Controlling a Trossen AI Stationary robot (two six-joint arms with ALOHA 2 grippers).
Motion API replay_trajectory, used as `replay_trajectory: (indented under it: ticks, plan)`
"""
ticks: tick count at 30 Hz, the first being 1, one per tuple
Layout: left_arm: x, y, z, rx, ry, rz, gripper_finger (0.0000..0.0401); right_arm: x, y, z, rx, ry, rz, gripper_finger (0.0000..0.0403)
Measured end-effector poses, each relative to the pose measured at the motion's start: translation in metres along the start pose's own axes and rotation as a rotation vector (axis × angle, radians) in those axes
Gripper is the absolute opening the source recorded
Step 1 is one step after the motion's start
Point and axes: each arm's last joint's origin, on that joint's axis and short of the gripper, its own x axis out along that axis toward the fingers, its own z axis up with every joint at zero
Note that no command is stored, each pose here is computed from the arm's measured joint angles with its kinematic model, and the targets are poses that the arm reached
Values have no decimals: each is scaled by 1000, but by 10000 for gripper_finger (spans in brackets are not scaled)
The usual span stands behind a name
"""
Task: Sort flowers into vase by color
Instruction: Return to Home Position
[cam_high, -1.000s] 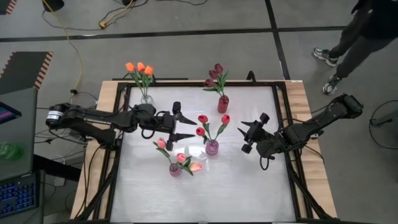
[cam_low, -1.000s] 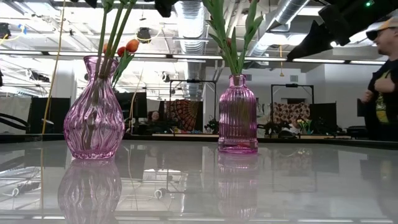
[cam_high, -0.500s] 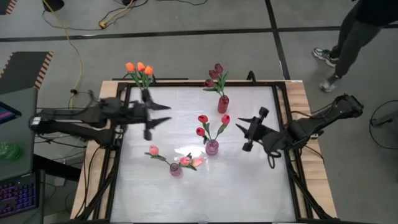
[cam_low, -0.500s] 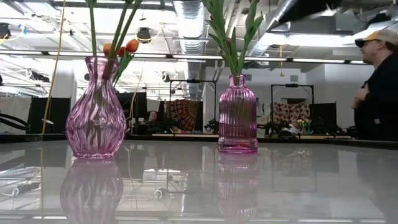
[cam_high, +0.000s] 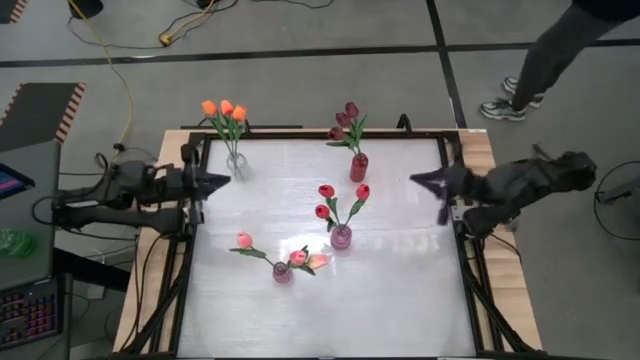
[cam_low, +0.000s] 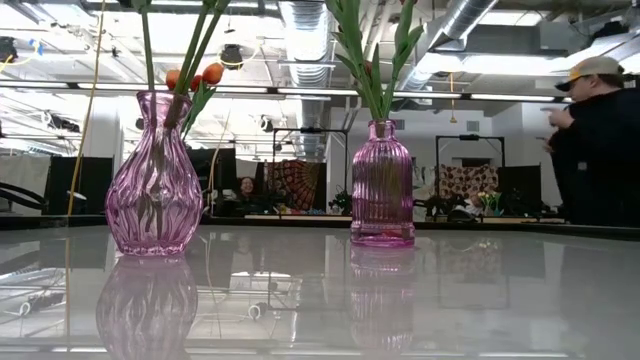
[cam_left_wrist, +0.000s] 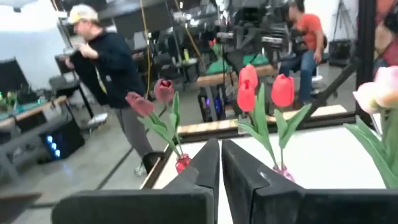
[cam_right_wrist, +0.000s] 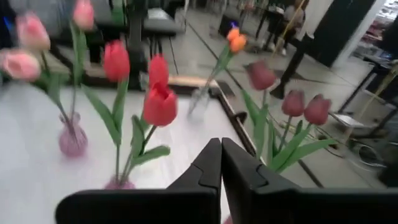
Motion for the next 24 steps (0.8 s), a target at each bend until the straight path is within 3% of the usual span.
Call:
replay_trajectory:
  ticks: [5,12,17,24]
  plan:
    - [-17,-3,-32,-13,-89,31,8,-17,-24,-18,105,-99,18,33]
    - [-28,-10,-79,-93,-118,58,8,-5,-15,-72,165,-198,78,16]
    - [-15,-17,-105,-107,-34,86,9,16,-1,-115,209,-232,123,32]
    - [1,-27,-136,-99,-74,99,9,37,7,-156,287,-215,120,18]
